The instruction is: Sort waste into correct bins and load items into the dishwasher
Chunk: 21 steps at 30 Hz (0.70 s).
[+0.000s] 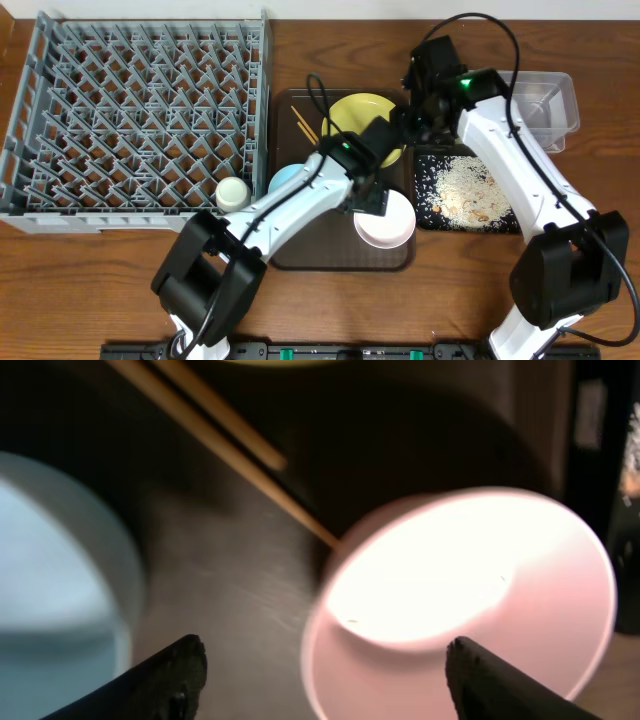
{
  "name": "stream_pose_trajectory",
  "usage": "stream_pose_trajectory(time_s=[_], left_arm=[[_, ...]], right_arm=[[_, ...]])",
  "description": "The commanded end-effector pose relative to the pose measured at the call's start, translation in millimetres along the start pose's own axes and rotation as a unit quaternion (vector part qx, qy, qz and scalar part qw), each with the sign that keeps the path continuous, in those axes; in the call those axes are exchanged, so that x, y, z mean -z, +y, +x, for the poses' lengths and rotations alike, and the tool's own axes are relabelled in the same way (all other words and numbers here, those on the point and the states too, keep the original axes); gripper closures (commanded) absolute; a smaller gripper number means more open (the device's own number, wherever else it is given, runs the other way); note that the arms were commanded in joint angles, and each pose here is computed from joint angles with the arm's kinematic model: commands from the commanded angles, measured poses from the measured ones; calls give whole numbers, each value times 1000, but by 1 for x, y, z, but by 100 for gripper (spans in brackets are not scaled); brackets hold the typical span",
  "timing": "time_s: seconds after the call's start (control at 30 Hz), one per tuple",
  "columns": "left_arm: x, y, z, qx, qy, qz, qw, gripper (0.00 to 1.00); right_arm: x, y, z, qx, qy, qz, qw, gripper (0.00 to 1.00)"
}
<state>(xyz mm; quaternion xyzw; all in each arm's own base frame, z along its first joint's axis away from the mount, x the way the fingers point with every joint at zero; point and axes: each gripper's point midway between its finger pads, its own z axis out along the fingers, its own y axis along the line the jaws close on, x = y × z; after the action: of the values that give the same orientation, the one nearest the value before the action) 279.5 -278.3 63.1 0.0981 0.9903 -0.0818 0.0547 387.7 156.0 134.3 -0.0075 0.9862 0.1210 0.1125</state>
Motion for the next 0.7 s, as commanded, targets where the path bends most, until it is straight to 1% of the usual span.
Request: stream_pose_trajectory(time_s=[0.0, 0.3, 0.43, 0.57, 0.67], left_arm=[[-3, -5, 8, -13, 8, -1, 1000, 25], [-13, -4, 8, -12, 16, -6, 1000, 29], [-22, -2, 11, -7, 26, -11, 1000, 32], [-21, -3, 10, -7, 25, -10, 1000, 36], [-22, -3, 10, -8, 24, -9, 1000, 40]], right_arm=[[6, -4, -3, -2, -7, -3, 1000, 46], [7, -10, -4, 1, -6, 1, 1000, 46], [14, -20, -16, -8, -28, 1, 1000, 46], [53, -39, -37, -34, -81, -4, 996, 46], [100, -55, -52, -52, -143, -6, 988, 46]])
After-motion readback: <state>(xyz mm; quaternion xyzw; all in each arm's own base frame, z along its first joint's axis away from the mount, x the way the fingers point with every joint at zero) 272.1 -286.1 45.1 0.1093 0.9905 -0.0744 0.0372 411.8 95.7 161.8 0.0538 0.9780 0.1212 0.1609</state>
